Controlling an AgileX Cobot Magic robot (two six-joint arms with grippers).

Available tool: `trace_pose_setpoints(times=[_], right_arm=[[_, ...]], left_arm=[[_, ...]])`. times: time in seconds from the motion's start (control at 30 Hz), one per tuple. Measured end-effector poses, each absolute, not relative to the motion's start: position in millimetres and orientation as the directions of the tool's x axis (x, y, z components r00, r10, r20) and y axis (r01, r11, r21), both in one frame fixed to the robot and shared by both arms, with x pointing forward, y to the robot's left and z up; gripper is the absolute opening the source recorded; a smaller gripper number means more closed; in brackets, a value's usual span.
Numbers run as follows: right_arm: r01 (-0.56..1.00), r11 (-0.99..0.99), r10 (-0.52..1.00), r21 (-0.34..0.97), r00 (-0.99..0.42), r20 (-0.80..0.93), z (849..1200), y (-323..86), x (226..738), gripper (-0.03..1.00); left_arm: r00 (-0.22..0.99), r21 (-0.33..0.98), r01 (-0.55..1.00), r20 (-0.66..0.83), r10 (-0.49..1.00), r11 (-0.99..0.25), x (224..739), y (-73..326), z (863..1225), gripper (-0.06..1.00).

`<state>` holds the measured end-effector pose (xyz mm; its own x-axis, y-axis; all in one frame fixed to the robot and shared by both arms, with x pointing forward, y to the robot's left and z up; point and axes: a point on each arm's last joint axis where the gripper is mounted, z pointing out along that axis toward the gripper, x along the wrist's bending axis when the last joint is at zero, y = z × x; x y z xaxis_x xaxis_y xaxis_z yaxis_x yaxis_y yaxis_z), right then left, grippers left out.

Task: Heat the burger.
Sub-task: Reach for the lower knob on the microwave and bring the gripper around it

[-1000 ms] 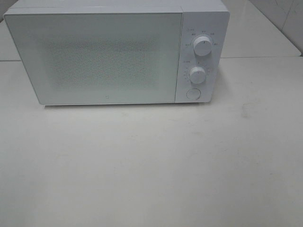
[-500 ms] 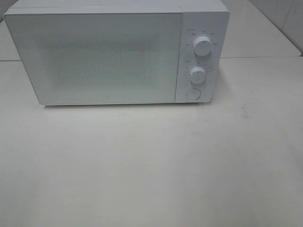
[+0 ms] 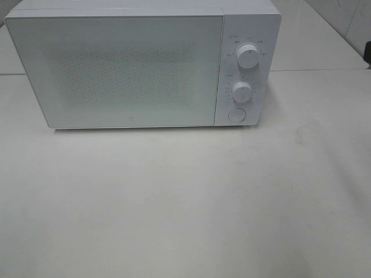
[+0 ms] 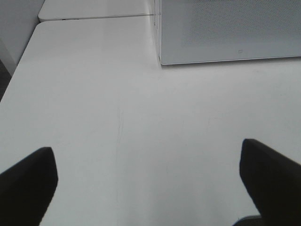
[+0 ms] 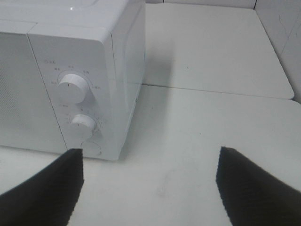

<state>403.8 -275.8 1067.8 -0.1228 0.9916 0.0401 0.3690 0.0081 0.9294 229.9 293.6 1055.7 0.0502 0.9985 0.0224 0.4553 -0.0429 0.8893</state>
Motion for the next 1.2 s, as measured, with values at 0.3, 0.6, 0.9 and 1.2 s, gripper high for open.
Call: trace_pose_setpoints(times=[0.3, 0.6, 0.9, 1.2], right_arm=[[0.297, -0.002, 0.992, 0.955, -0.120, 0.039, 1041, -273, 429, 0.76], [0.206, 0.014, 0.999, 0.978, -0.050, -0.004, 1008, -279, 443, 0.76], [0.205, 0.012, 0.997, 0.979, 0.072, -0.027, 979, -286, 449, 0.76], [0.169, 0.020, 0.995, 0.985, 0.093, -0.036, 961, -256, 455, 0.76]], left_arm=[[0.050, 0.889, 0.455, 0.022, 0.998, -0.043, 230, 294, 1056, 0.97], [0.050, 0.889, 0.455, 0.022, 0.998, -0.043, 230, 294, 1056, 0.97], [0.050, 0.889, 0.455, 0.022, 0.999, -0.042, 230, 294, 1056, 0.97], [0.050, 0.889, 0.455, 0.022, 0.999, -0.042, 230, 294, 1056, 0.97]])
